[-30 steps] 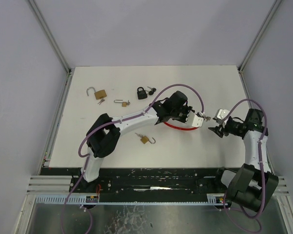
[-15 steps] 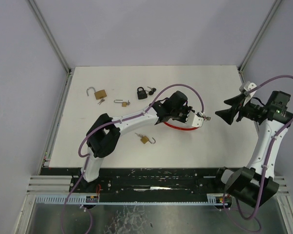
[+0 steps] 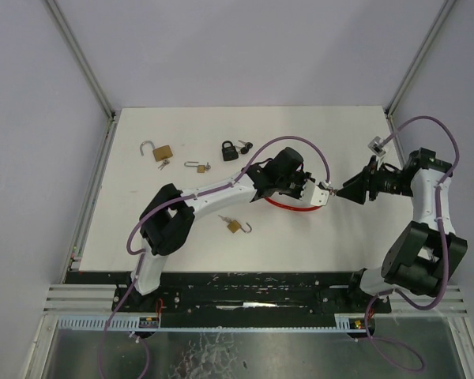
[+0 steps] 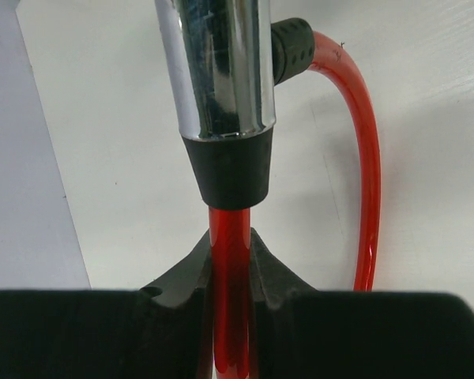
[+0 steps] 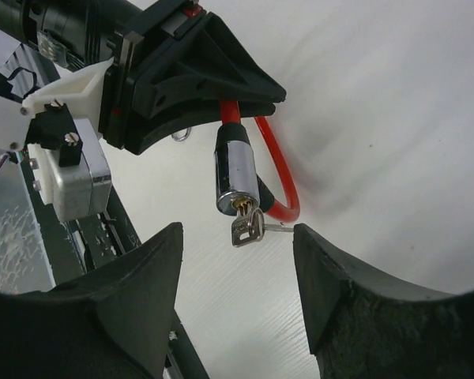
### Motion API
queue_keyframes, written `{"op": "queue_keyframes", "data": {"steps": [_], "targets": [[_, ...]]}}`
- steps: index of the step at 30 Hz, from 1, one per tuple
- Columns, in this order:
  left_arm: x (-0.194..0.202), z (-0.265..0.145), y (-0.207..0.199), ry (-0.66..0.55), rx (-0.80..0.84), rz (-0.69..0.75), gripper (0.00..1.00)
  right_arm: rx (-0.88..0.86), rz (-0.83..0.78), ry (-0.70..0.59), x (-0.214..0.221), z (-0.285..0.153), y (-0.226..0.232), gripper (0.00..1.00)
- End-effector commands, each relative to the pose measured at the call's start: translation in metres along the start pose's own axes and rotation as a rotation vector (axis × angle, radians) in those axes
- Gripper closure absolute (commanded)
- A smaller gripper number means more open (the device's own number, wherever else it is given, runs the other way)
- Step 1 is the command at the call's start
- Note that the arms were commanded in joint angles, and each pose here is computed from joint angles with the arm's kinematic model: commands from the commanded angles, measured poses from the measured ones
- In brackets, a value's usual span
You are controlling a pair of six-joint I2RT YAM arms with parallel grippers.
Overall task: Lock with the key
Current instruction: Lock the lock.
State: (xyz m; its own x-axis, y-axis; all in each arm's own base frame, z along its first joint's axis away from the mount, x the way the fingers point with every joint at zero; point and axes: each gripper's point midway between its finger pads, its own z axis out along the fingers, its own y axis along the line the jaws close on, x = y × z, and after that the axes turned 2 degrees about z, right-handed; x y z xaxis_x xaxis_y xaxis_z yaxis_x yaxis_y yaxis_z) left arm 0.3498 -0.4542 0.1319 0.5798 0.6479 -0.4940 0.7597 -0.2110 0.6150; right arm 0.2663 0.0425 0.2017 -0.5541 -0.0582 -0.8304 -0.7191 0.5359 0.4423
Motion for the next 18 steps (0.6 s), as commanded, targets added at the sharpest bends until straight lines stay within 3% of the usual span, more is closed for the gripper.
{"op": "queue_keyframes", "data": {"steps": [1, 18], "targets": [[0.026, 0.007, -0.033, 0.069, 0.101, -0.045, 1.00, 0.036, 0.039, 0.047, 0.005, 0.009, -0.006, 0.37], [0.026, 0.006, -0.033, 0.067, 0.104, -0.044, 1.00, 0.024, 0.041, 0.075, 0.008, 0.018, -0.003, 0.70]]}}
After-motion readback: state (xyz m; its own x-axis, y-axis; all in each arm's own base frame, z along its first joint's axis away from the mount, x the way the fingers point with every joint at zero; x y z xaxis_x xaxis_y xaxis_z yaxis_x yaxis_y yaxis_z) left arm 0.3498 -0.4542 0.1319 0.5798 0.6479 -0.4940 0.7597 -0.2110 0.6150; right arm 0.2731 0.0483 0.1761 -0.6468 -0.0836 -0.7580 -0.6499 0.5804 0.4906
